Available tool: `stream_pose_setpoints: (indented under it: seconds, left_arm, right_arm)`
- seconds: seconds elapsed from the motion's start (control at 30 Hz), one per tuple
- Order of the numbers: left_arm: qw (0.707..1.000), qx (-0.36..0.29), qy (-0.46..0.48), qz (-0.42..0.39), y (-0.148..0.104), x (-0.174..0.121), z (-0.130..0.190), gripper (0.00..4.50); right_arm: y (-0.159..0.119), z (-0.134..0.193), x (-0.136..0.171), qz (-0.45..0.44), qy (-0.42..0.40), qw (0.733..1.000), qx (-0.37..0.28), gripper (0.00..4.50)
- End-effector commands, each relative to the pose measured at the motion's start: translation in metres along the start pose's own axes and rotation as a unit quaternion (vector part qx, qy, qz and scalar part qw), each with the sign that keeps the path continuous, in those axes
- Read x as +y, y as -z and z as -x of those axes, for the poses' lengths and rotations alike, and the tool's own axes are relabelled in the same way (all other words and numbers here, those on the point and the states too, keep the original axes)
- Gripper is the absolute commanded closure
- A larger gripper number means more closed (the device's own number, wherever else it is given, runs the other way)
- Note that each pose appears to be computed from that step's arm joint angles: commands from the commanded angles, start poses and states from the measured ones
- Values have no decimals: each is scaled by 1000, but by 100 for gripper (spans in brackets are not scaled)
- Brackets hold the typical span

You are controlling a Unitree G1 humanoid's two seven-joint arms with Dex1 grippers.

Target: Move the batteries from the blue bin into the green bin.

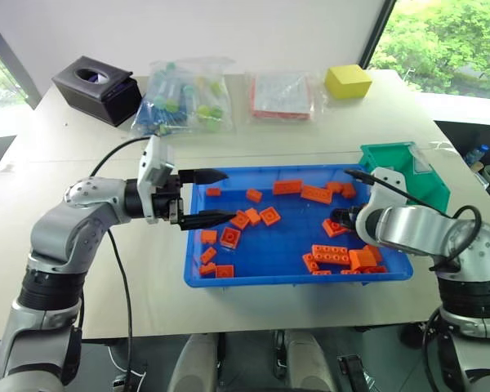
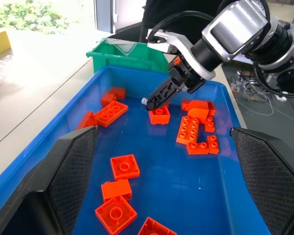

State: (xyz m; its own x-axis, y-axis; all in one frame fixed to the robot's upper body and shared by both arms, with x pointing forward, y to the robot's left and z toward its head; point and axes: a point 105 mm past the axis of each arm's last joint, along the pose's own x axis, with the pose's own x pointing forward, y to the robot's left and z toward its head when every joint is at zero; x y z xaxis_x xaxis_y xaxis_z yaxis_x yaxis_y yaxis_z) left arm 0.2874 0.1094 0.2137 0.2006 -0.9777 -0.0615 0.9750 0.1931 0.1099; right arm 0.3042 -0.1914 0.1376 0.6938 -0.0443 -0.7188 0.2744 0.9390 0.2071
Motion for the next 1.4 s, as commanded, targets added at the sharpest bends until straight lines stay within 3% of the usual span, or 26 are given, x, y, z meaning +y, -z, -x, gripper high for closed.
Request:
stream_pose_setpoints:
  seconds: [0.03, 0.37, 0.47, 0.6, 0.63, 0.67, 0.83, 0.93, 1.03, 1.2, 1.4]
  left_arm:
    - [1000, -10, 2, -26, -11, -3, 2, 0]
    - [1000, -11, -2, -26, -11, -5, 3, 0]
    - [1000, -10, -3, -26, -11, -5, 3, 0]
    - [1000, -9, -4, -27, -11, -5, 4, 0]
    - [1000, -9, -5, -27, -11, -4, 4, 0]
    - [1000, -9, -5, -27, -11, -4, 4, 0]
    - [1000, -9, -5, -26, -11, -4, 4, 0]
    - [1000, -10, -2, -25, -11, -4, 3, 0]
    - [1000, -10, 0, -25, -11, -4, 2, 0]
    - [1000, -8, 2, -24, -10, -1, 1, 0]
    - [1000, -5, 8, -24, -12, 2, 0, 0]
  right_arm:
    - [-10, 4, -3, -26, 3, 1000, -9, 100]
    - [-4, -8, -5, -36, 7, 999, 27, 100]
    - [-3, -11, -5, -30, 4, 999, 36, 177]
    - [1, -13, -2, -21, -7, 999, 43, 368]
    - [2, -13, -1, -19, -9, 999, 43, 439]
    - [2, -13, 0, -16, -12, 999, 43, 449]
    - [-3, -7, 16, 17, -61, 998, 29, 449]
    - [-25, 20, 50, 85, -175, 981, -21, 449]
    - [-56, 47, 48, 130, -193, 970, -77, 449]
    - [-114, 61, -9, 148, -92, 966, -192, 449]
    - [-126, 49, -60, 142, -42, 965, -218, 449]
